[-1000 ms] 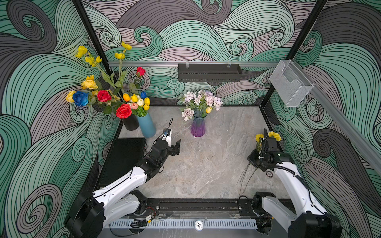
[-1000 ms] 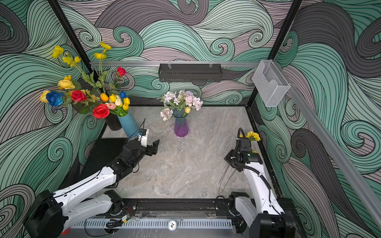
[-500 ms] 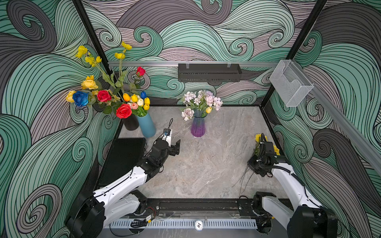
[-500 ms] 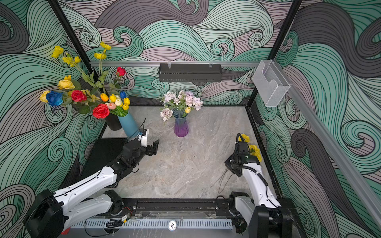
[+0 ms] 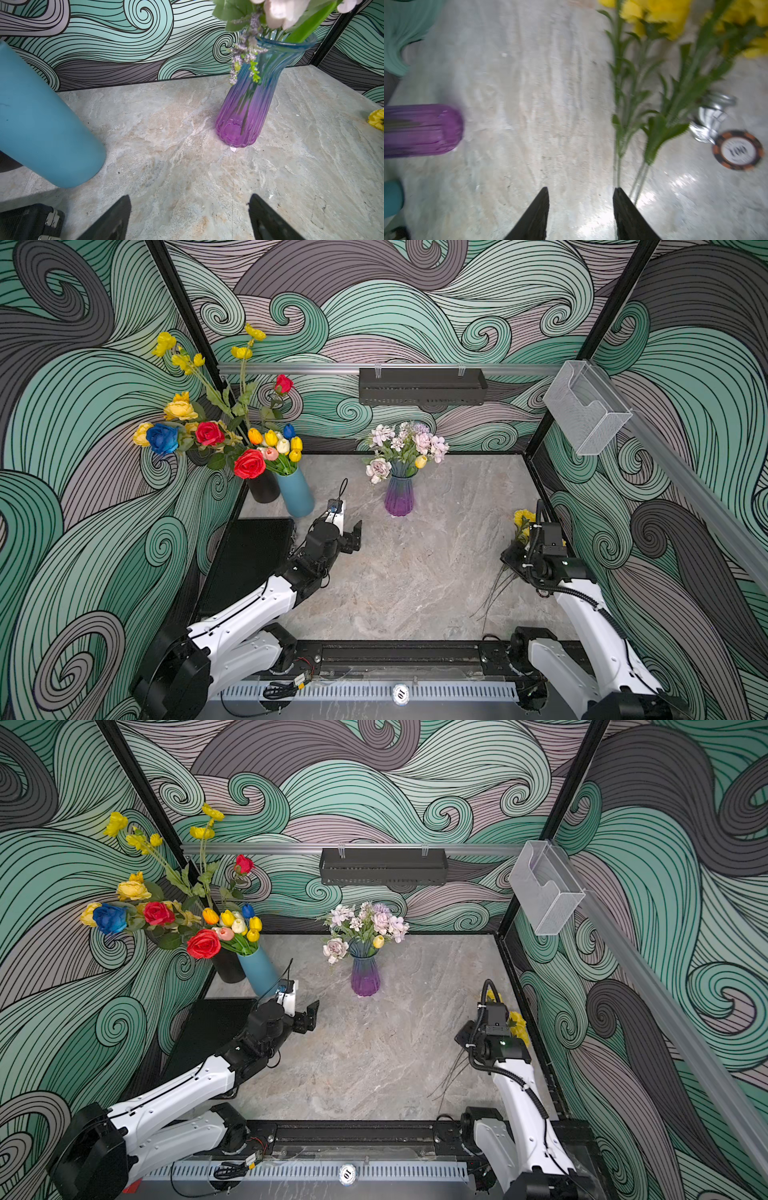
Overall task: Pick out yellow flowers from the vase
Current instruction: Place the flower at the center of the board, then move the vase to the corner of the board.
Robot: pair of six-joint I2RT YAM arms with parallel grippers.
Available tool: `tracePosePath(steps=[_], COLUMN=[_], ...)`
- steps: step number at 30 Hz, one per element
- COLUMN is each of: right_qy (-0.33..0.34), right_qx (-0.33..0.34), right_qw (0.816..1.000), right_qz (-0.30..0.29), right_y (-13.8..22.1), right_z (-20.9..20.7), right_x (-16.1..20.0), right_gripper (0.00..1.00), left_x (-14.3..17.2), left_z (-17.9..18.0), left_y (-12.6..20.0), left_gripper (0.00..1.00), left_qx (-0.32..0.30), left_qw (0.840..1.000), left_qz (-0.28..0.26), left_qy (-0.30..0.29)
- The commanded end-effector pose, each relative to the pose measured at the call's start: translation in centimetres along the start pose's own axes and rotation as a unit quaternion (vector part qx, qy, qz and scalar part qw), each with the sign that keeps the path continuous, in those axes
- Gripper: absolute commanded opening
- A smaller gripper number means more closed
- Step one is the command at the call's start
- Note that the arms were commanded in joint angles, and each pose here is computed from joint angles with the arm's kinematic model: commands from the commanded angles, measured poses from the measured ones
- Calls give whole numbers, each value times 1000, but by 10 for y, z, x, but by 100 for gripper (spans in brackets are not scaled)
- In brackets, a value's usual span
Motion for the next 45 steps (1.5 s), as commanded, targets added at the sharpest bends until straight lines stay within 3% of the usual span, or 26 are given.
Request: tracePosePath(steps=[1,4,9,22,29,38,45], right_qy=[97,169,276,383,407,410,398], right_qx=[-81,-147,-212,-316,-326,-314,-305], right_qw=[988,965,911,804,762,759,768], right_qz=[-91,-138,-223,-328,-384,-398,-398], right_y=[5,-1,-12,-51,-64,-85,-102], right_z=[59,108,168,271,295,315,320], right_x=[-43,-57,-66,-64,-65,-78,-82], right_gripper=[56,57,61,76,82,89,94], left_x=[-9,-9,-9,-8,-8,-8,-8], left_z=[9,15,20,30,31,32,33], left_y=[4,5,5,5,5,4,4], left_gripper=[87,87,87,87,87,87,87], left_qx=[-23,-37,-48,-67,-68,-69,-71], left_qw=[999,999,998,997,997,997,997], left_qz=[-26,-31,-34,-36,-36,-34,-35], left_qy=[5,8,11,18,21,22,21])
Point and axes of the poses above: each gripper's point midway between its finger pads, its own y axis back along the fingers, its own z axis along the line the jaws close on, x = y × z, the point moved 2 cm from there along y, back along the fingers, and after that the axes turned 11 degrees about y, right-handed, at the moved point
